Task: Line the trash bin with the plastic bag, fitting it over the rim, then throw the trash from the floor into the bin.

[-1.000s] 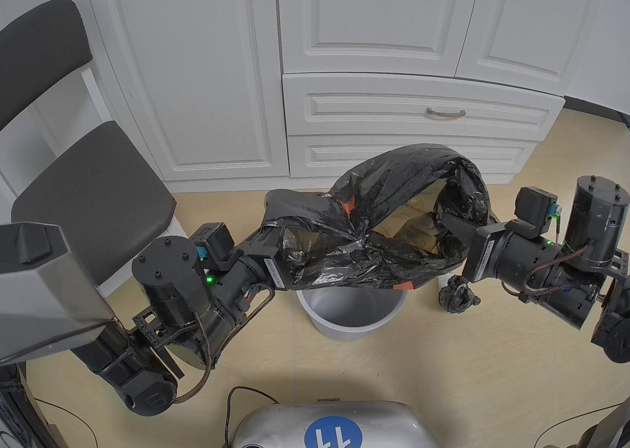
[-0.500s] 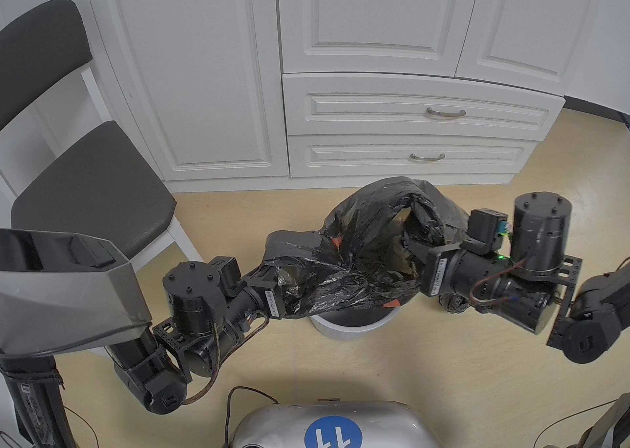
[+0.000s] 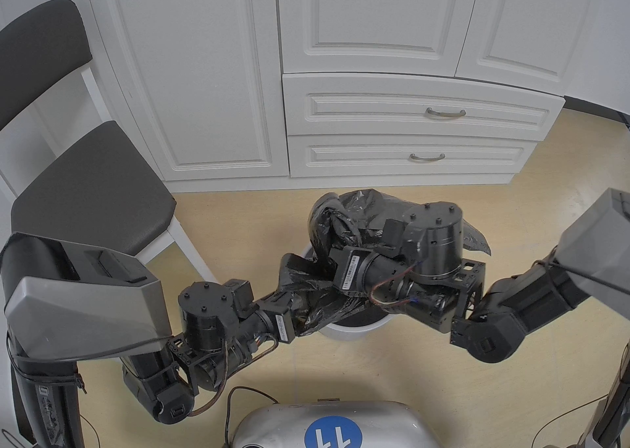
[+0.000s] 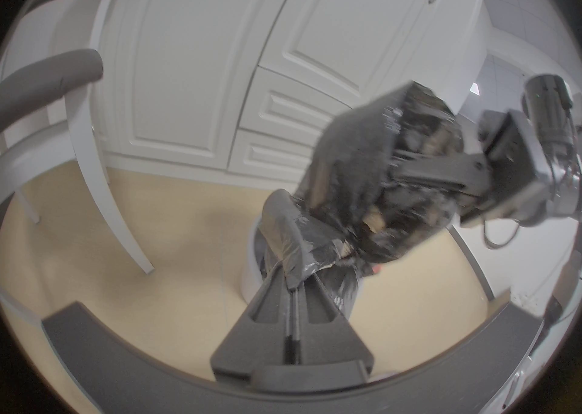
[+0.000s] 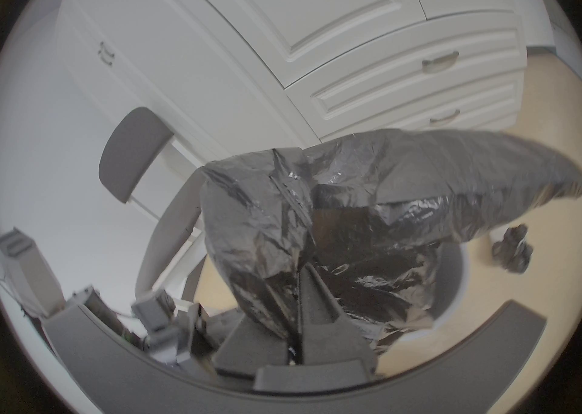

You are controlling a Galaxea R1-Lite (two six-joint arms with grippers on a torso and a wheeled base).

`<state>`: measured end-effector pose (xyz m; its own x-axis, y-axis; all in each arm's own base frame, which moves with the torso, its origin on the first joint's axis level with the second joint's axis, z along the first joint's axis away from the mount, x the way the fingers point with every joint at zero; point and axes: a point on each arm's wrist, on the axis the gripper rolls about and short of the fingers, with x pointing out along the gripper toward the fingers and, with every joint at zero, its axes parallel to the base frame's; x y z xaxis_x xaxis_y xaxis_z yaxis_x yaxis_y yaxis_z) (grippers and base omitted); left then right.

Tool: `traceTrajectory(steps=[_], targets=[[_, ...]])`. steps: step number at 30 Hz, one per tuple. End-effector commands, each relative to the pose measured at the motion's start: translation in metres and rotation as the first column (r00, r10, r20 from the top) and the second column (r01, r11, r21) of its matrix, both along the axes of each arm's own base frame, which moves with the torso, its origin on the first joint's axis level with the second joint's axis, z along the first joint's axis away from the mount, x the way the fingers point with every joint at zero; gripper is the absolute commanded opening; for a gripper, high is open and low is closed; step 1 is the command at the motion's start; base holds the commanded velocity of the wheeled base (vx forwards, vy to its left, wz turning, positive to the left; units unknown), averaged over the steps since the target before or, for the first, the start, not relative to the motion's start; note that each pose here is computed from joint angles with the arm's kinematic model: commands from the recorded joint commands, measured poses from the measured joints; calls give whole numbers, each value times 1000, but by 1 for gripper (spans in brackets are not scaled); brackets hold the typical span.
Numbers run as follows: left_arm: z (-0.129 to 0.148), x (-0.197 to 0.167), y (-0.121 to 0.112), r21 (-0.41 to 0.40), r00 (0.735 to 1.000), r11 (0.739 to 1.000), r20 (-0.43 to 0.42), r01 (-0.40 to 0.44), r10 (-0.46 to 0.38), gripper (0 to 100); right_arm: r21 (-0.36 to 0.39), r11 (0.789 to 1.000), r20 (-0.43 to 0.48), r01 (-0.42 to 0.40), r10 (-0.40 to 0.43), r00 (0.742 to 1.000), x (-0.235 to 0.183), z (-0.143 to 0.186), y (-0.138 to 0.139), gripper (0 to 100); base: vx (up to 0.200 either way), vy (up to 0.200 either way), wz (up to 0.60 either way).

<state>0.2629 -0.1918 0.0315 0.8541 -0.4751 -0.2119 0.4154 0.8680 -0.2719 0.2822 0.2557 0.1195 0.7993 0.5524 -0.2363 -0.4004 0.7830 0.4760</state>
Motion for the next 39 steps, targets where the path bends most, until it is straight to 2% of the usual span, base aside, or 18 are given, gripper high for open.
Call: traceTrajectory(steps=[1,13,20,21,24,32,39], targets=[[-9,-11,5,24,997,998,-56,56,-55,0,9,1000,-57,-12,13,998,10,-30,22,0,0,0,0],[-26,-6,4,36,993,997,-98,66,-63,0,41,999,-70,13,-10,998,22,-33,28,0,0,0,0],[-30,2,-5,9,994,998,-91,60,-59,0,51,999,-58,18,-15,998,22,-27,27,0,0,0,0],[-30,2,-5,-3,994,998,-94,58,-58,100,53,998,-56,18,-15,998,22,-26,27,0,0,0,0],[-26,3,-9,-51,993,997,-101,51,-56,100,62,998,-47,17,-15,999,21,-20,26,0,0,0,0],[-26,2,-8,-54,993,997,-104,51,-57,100,68,997,-40,22,-19,999,22,-15,24,0,0,0,0],[-26,2,-10,-59,993,997,-102,52,-58,100,69,997,-123,31,-23,992,21,-12,32,0,0,0,0]])
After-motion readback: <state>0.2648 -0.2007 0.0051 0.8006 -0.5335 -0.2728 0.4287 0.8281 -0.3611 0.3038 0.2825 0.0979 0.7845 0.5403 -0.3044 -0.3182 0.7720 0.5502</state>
